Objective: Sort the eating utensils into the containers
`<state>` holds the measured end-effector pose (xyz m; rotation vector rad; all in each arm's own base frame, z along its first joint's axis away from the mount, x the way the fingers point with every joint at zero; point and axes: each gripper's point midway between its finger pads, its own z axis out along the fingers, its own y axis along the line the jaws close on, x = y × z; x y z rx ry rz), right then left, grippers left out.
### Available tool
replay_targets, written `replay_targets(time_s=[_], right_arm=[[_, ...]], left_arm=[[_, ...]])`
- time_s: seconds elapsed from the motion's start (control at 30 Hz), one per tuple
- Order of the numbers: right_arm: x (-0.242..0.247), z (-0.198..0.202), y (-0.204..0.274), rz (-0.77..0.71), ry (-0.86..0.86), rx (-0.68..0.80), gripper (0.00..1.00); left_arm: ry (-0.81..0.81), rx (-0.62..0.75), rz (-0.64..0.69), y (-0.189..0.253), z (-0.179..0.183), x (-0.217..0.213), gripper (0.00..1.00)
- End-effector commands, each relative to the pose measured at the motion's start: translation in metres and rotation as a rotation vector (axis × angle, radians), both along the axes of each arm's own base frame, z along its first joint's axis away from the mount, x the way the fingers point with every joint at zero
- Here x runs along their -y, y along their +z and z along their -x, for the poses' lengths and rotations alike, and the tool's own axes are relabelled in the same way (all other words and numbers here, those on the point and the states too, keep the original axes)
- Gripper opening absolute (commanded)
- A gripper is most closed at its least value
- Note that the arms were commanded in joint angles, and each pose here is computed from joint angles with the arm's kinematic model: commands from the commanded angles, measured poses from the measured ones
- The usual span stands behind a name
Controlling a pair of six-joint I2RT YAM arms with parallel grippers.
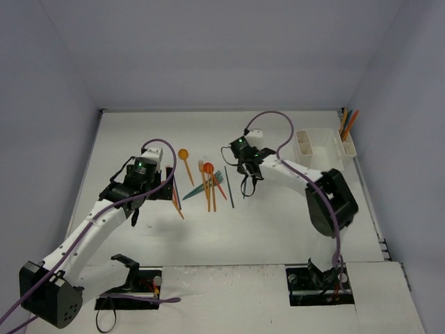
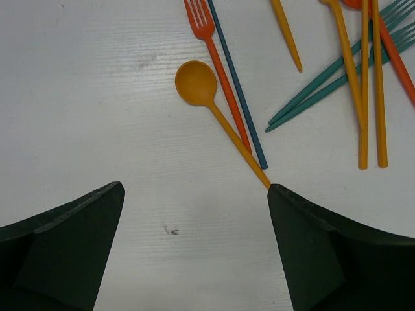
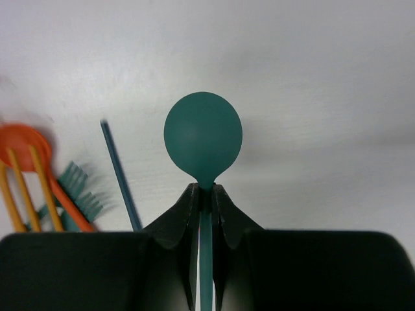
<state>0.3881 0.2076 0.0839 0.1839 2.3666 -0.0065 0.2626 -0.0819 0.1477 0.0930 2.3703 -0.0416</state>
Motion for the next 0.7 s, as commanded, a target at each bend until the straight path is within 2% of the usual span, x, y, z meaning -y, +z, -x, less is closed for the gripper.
replay_targets(time_s=[0.0,0.13,0.27,0.4,0.67], right_arm=[[0.106,-0.031,0.168,-0.033,-0.249,0.397,0.00],[0.197,-0.020,0.227,0.006,-0.385,0.551,0.00],[0.273,-0.018,0.256,0.059,-0.443,0.657,0.00],[0.348,-0.010,0.264,0.102,-0.530,0.728,0.00],[0.400,-0.030,0.259,0.116,-0.583,0.820,0.00]], left_arm=[[0.015,0.078,0.000,0.018,-0.013,-0.002,0.91],[0.013,0.081,-0.001,0.020,-0.013,-0.002,0.91],[0.013,0.085,-0.004,0.021,-0.013,-0.003,0.91],[0.015,0.091,-0.010,0.022,-0.013,-0.005,0.91],[0.023,0.100,-0.028,0.023,-0.013,-0.009,0.91]])
